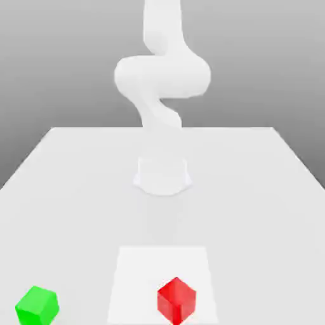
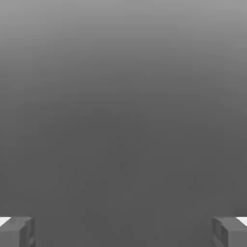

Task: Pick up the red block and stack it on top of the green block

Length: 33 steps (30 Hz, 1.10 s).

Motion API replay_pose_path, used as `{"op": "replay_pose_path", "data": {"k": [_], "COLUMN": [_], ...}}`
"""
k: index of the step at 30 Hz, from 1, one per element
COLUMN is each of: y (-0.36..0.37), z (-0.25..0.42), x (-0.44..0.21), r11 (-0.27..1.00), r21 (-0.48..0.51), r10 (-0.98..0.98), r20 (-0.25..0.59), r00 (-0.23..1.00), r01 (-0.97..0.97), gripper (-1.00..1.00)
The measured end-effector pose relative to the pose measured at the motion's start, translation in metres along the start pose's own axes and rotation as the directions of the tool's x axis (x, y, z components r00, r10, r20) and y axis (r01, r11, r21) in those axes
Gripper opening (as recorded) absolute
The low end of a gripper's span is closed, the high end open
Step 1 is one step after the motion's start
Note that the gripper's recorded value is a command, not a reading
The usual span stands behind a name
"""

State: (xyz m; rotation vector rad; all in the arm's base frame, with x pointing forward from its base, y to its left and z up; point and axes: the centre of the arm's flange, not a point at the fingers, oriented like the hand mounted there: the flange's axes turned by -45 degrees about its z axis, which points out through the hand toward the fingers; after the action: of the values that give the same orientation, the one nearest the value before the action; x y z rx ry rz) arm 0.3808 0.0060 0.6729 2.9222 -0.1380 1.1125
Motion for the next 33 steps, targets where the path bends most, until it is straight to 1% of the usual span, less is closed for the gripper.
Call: {"op": "replay_pose_path", "data": {"k": [4,8,16,20,25,30,31,33], "y": [-0.007,-0.009,-0.008,-0.008,-0.016,-0.017,-0.017,-0.017], "z": [0.084,0.162,0.297,0.35,0.401,0.448,0.453,0.453], "x": [-0.01,-0.033,-0.111,-0.161,-0.229,-0.276,-0.281,-0.281], "r11": [0.992,0.971,0.894,0.839,0.761,0.745,0.745,0.745], "r21": [-0.076,-0.15,-0.292,-0.361,-0.439,-0.453,-0.454,-0.454], "r10": [0.107,0.215,0.431,0.536,0.648,0.667,0.667,0.667], "r20": [0.111,0.205,0.358,0.418,0.477,0.484,0.484,0.484], "r00": [0.988,0.955,0.828,0.734,0.594,0.566,0.566,0.566], "r01": [-0.099,-0.186,-0.339,-0.407,-0.478,-0.49,-0.489,-0.489], "gripper": [0.0,0.0,0.0,0.0,0.0,0.0,-1.0,-1.0]}}
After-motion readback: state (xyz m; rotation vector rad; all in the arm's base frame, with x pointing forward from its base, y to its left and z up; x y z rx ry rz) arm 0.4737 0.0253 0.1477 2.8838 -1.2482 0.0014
